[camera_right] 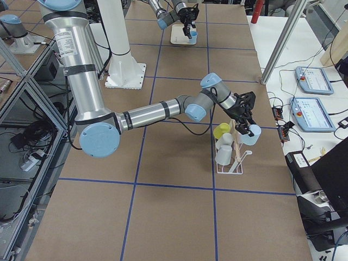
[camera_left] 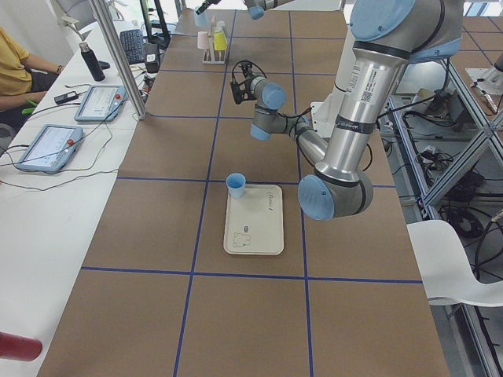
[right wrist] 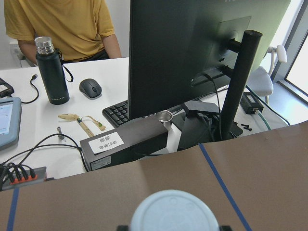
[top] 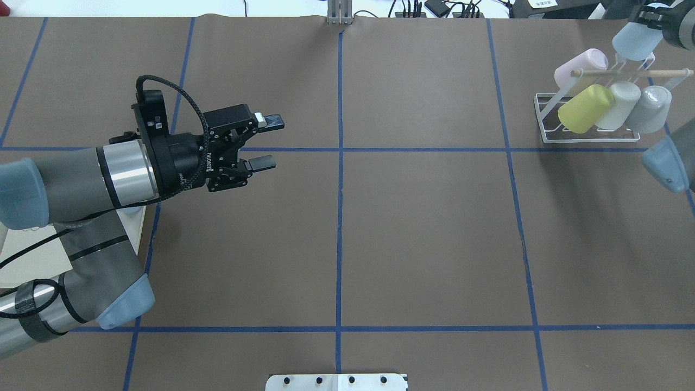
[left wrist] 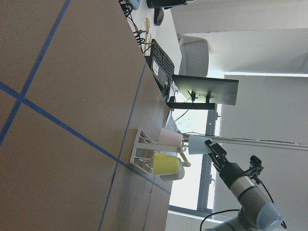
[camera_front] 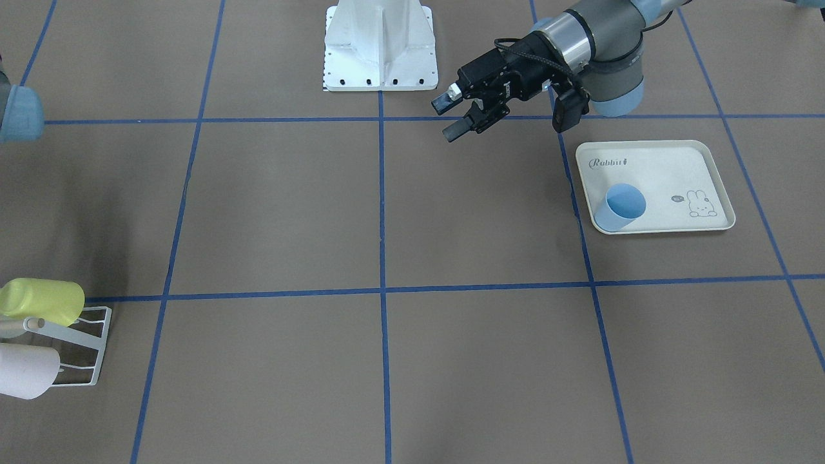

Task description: Transfer IKEA cup to right arm and place on rack

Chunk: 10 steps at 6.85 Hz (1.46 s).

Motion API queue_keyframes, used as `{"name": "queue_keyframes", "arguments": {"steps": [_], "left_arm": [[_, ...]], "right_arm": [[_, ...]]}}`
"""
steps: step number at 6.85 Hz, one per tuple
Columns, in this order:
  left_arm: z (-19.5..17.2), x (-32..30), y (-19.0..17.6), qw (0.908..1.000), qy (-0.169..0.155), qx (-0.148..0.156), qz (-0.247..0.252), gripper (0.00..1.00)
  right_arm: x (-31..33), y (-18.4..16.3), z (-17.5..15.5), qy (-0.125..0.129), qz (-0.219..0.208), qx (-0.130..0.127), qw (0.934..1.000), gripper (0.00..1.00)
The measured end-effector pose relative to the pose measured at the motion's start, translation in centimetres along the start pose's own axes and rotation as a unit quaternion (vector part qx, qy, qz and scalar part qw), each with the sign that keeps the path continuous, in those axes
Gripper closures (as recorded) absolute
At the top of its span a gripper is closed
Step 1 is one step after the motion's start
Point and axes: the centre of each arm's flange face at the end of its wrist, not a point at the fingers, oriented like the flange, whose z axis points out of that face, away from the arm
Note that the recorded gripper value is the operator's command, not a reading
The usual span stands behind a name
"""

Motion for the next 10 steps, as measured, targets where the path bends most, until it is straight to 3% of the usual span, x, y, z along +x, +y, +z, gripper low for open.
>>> {"name": "queue_keyframes", "arguments": {"steps": [10], "left_arm": [[0.1,-0.3,0.3,1.0,-0.002,-0.001,-0.002,0.0]], "right_arm": [[-0.1,1.4,1.3,0.007,-0.001,-0.012,0.9999,1.0]]}}
